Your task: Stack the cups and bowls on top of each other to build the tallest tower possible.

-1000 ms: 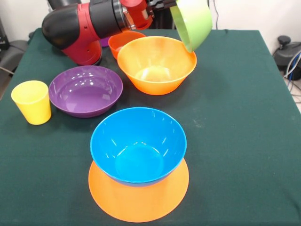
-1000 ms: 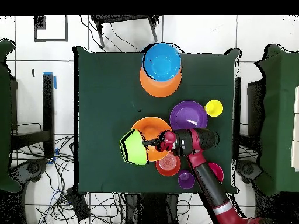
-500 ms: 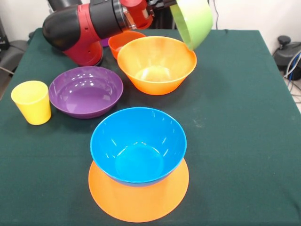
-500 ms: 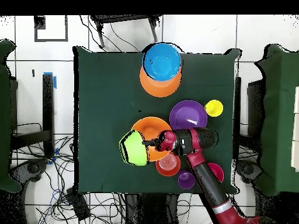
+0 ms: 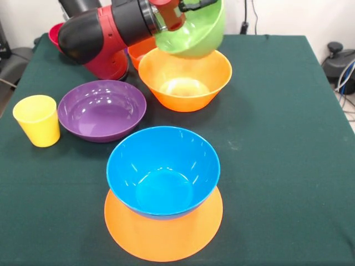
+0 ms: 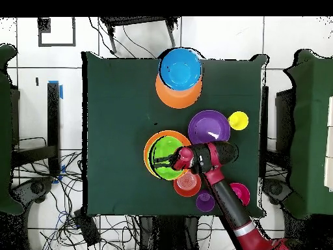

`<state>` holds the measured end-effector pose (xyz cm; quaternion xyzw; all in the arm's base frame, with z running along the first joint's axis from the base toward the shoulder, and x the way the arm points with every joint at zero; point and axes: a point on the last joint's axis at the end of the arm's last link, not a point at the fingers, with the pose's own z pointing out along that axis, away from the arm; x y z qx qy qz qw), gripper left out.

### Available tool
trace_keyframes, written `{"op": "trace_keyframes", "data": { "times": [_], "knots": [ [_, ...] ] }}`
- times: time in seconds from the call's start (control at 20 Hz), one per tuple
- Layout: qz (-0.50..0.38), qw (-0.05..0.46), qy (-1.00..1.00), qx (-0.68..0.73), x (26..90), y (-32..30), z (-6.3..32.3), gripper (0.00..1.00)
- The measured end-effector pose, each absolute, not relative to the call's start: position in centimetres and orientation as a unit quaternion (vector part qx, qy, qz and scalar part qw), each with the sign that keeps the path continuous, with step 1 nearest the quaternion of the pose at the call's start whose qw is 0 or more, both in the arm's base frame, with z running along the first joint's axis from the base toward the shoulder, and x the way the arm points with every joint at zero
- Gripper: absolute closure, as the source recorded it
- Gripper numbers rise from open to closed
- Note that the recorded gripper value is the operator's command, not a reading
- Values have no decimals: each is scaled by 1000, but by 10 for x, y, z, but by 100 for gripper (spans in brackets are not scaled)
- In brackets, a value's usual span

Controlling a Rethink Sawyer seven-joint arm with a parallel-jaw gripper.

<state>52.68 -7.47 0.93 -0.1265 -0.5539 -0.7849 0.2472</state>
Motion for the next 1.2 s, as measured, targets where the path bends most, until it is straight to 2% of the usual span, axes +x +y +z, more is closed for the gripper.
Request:
{"op": "trace_keyframes", "data": {
  "times": [1.2],
  "knots": [
    [-788,244,-551,-127,525,-77,13,0]
  ]
}}
